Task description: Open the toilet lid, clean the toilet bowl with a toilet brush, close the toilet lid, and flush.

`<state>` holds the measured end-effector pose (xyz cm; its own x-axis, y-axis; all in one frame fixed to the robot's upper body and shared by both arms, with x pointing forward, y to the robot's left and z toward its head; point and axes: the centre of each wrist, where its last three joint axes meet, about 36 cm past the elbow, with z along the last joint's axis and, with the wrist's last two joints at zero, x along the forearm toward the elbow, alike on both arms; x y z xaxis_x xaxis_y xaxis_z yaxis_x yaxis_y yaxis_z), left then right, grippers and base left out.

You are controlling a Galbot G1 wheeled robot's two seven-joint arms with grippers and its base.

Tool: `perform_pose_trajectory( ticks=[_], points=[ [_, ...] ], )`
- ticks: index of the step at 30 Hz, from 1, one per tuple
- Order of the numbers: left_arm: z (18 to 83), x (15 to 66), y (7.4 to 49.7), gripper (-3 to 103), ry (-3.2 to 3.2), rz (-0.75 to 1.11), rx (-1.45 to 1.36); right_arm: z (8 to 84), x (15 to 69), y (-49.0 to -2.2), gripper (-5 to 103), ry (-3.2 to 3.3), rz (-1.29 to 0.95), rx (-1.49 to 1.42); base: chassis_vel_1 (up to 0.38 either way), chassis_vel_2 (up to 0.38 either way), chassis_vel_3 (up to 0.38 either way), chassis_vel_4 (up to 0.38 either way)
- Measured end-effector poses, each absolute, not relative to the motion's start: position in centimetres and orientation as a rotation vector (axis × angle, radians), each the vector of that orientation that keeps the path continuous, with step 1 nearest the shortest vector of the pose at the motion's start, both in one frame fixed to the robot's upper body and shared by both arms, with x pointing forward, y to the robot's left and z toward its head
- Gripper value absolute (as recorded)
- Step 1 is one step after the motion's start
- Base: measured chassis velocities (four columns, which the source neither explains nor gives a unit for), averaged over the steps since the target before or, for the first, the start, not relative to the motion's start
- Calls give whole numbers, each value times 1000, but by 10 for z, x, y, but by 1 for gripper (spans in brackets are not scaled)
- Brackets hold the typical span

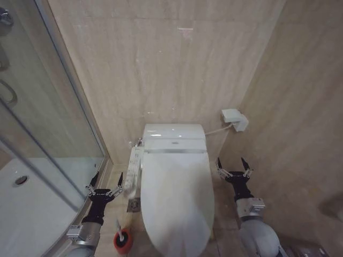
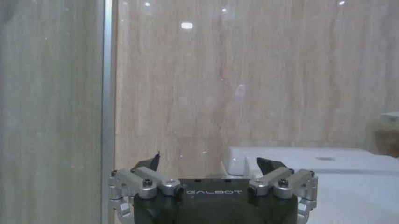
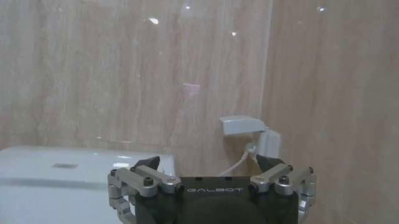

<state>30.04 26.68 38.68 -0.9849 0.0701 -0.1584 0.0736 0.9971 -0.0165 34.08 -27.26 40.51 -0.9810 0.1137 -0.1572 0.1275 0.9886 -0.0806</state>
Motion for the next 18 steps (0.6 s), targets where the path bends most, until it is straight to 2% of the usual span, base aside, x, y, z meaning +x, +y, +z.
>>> perform_pose_trajectory(
  ticks=[6,18],
  points=[
    [387,300,267,100,2981,-34,108,405,341,-273,100,2980,-135,182,300,-272,-288,287],
    [387,300,267,100,2981,-34,108,405,341,-273,100,2980,-135,182,355,-361,-366,365]
  ],
)
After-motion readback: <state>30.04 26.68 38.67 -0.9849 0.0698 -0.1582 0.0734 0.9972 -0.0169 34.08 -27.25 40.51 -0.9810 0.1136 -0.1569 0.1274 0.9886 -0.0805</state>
